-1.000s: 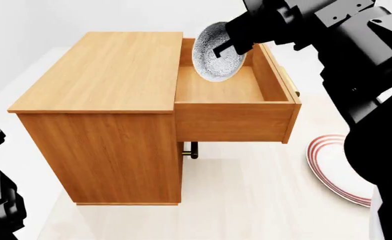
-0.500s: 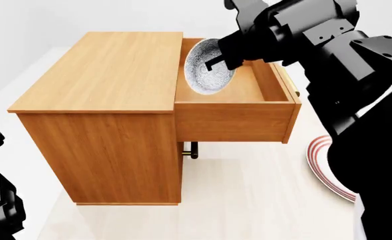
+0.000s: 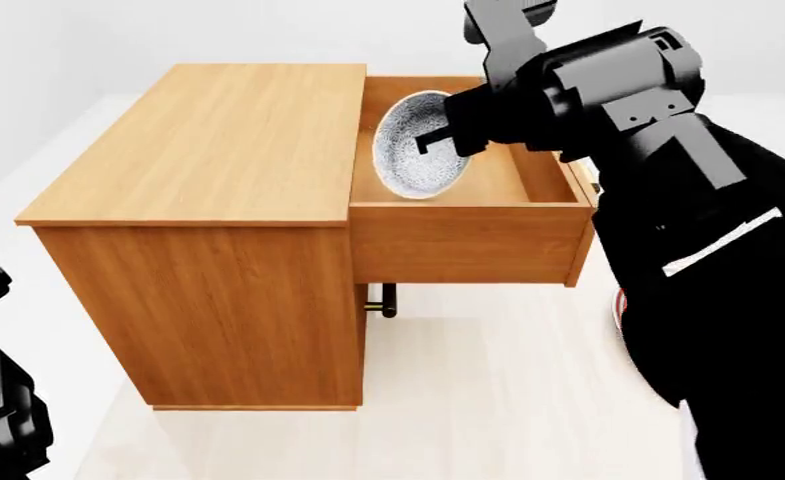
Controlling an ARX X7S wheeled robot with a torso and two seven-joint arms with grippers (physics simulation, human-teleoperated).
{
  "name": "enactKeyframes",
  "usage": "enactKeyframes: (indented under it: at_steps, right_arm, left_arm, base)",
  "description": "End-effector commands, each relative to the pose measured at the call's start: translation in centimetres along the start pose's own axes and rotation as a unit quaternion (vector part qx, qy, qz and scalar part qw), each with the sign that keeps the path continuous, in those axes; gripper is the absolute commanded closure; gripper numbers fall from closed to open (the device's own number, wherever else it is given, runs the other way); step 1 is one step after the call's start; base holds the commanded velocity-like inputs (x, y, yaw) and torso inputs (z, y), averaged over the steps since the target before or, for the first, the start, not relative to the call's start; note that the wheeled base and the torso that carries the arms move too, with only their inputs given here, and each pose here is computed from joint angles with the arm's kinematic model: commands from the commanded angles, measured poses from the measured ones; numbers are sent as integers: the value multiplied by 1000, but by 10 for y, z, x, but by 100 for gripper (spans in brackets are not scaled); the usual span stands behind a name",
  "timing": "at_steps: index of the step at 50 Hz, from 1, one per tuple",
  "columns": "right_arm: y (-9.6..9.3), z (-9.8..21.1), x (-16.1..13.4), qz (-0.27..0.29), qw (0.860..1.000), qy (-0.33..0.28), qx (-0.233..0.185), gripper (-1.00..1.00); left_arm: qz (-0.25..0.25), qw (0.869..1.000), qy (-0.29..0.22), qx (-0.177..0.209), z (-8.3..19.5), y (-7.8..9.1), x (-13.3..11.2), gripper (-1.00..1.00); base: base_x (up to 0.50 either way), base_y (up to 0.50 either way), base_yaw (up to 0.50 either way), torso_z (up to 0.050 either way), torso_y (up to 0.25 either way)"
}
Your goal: Open the top drawer of the cabinet and put the bowl in it.
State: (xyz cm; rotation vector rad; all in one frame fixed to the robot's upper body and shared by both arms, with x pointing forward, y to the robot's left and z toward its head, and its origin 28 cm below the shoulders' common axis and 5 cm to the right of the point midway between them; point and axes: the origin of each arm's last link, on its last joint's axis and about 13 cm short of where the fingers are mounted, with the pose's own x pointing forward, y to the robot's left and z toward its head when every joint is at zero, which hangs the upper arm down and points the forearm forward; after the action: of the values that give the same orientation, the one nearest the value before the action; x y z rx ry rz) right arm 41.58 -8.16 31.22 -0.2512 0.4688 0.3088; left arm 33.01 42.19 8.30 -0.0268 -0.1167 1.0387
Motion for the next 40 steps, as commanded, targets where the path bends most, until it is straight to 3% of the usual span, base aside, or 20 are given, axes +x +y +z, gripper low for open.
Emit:
enactKeyframes:
  at_steps: [1,17,18,32,36,40]
  right_arm:
    - [-4,-7,4,-6,1000,-10,22,100]
    - [-12,-9,4,-20,998,-24,61,100]
    - [-13,-9,3,-20,998,-25,63,-100]
    - [-20,3,-1,-56,994,-80,55,-100]
    - [-23,12,-5,-87,988,-119,43,-100]
    - [-28,27,-11,-142,974,-178,16,-100]
  left_arm:
    - [0,1000,0,0,-1,1,0,-100]
    - [-1,1000,1,0,-3,1,-2,-100]
    - [-1,1000,1,0,-3,1,-2,-100]
    - [-3,1000,2,0,-4,0,-3,-100]
    - [-3,1000,2,0,-4,0,-3,-100]
    - [-4,1000,3,-1,-5,0,-4,-100]
  base:
    - [0,0,0,0,0]
    - [0,0,0,1,0]
    - [0,0,0,0,0]
    - [0,0,0,0,0]
    - [0,0,0,0,3]
    - [0,0,0,0,0]
